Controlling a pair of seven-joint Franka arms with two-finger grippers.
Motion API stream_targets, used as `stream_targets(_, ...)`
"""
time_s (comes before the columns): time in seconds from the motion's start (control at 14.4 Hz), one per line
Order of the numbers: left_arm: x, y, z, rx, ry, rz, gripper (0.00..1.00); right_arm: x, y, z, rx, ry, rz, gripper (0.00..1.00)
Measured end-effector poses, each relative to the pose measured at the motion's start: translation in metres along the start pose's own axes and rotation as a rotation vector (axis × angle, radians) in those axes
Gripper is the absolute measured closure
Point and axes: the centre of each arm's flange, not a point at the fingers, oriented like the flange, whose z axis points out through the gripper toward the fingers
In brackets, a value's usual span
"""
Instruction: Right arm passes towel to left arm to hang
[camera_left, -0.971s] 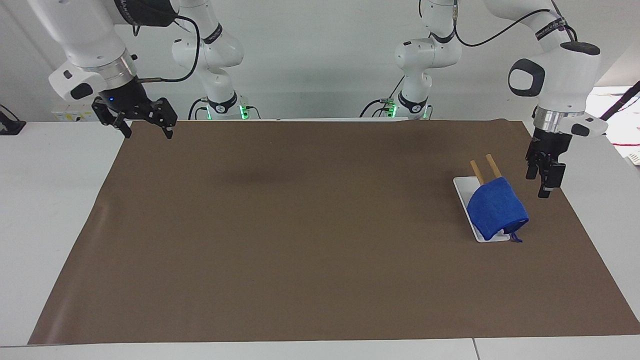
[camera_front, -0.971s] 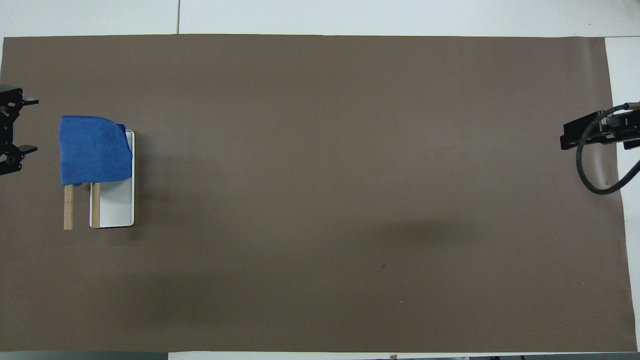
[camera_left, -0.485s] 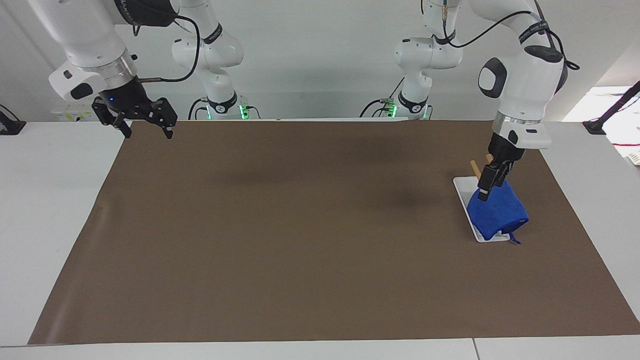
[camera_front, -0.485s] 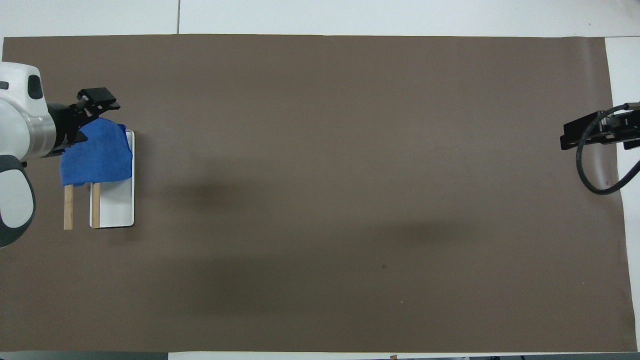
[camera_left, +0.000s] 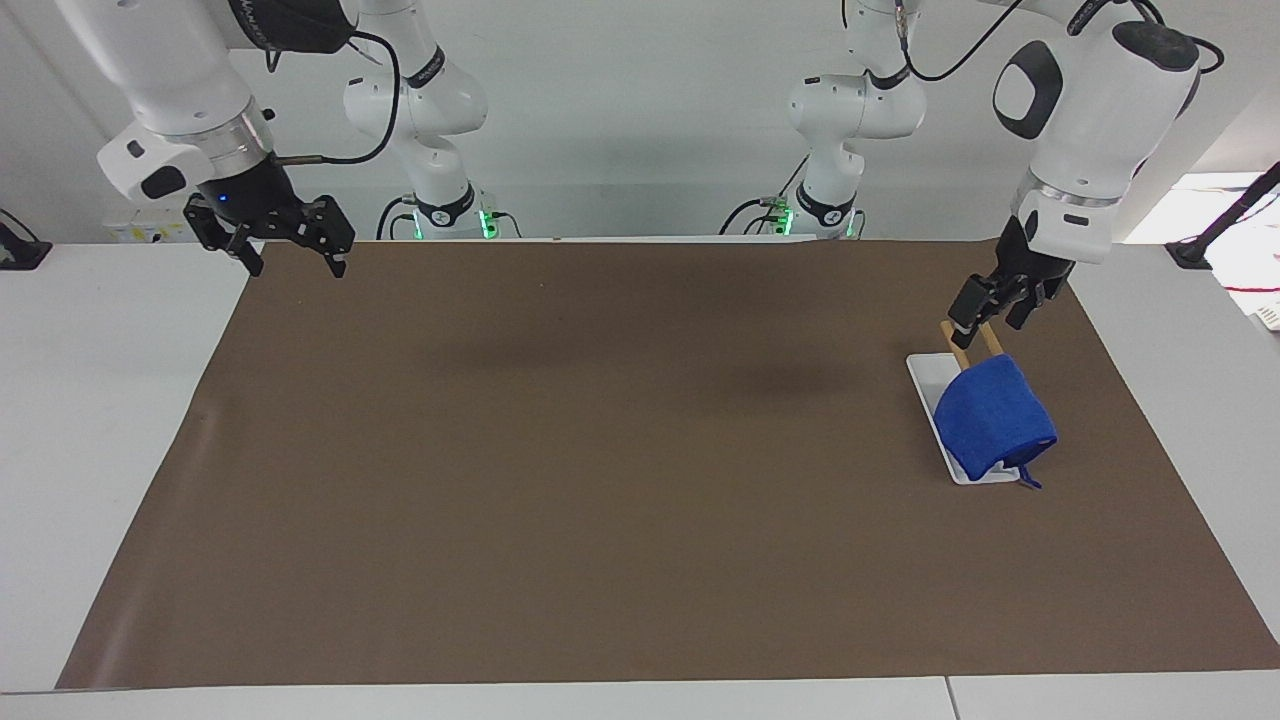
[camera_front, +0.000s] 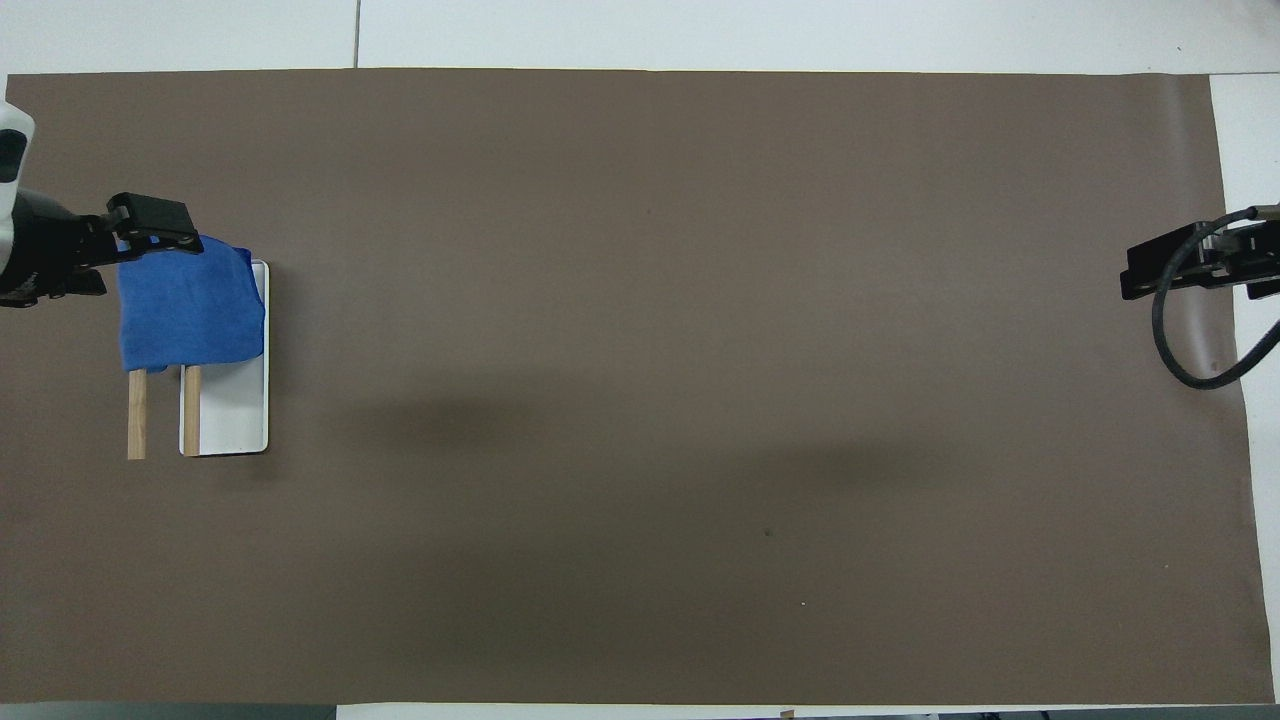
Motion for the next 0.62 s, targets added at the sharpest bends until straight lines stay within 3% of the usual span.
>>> stream_targets(0.35,0.011,-0.076,-0.014,0.010,-0.089,0.111,0.00,0.000,0.000,0.000,0.000,0.000,0.000,0.00)
stream_targets(0.62,0.006,-0.071,-0.017,0.010,-0.121,0.167,0.00,0.000,0.000,0.000,0.000,0.000,0.000,0.00)
